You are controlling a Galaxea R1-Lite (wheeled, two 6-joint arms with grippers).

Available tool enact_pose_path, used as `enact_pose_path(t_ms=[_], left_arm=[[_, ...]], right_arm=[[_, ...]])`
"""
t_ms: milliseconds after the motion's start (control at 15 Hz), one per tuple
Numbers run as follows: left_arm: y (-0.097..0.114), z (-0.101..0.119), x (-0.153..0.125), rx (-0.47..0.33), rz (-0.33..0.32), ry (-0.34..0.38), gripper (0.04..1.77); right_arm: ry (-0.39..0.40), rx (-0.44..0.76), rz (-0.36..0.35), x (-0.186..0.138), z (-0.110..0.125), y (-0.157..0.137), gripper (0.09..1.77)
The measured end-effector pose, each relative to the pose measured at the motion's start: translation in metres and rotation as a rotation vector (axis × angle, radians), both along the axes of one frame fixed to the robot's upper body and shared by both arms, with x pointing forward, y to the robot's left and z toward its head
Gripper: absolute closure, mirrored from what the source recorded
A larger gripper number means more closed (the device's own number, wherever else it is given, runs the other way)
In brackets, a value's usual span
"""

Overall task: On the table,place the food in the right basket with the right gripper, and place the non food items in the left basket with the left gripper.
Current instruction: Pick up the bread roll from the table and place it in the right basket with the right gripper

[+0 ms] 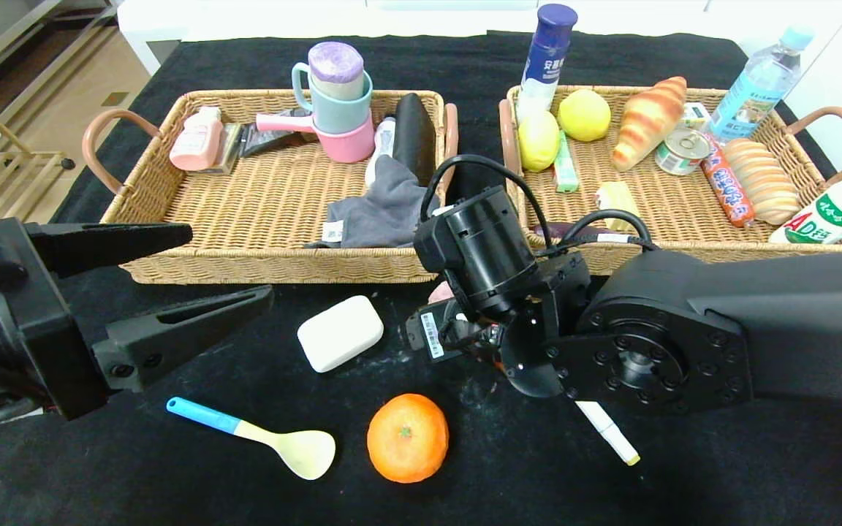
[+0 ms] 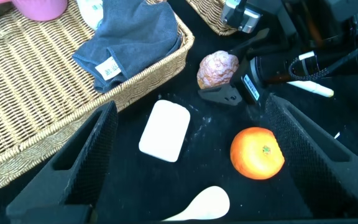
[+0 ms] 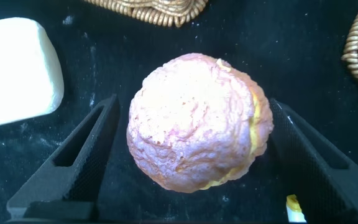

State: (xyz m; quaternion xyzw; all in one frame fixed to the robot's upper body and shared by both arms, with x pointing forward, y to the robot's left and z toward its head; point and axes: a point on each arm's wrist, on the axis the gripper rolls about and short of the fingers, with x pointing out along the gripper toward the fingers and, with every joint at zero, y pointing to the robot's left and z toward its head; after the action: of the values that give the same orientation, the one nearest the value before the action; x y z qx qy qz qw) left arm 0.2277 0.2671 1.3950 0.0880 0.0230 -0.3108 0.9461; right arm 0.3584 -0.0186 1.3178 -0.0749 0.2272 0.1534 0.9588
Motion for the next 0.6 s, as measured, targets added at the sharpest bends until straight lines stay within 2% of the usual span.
enact_pose_path(t_ms=[200,400,600], left_arm=[[0.0000,-0.0002,0.0000,0.001,0.000,0.000,0.09],[0.0000,-0.0001,0.0000,0.000,0.000,0.000,0.09],[0.0000,-0.0001,0.0000,0.000,0.001,-0.001,0.09]], right_arm=[[0.003,0.000,0.001,0.0002,-0.0012,0.0006,0.15],[0.004,-0.004,0.003,0.0000,-0.0016,0.0008,0.60],[0.005,-0.003,0.002,0.0000,-0.0017,0.0008,0.91]])
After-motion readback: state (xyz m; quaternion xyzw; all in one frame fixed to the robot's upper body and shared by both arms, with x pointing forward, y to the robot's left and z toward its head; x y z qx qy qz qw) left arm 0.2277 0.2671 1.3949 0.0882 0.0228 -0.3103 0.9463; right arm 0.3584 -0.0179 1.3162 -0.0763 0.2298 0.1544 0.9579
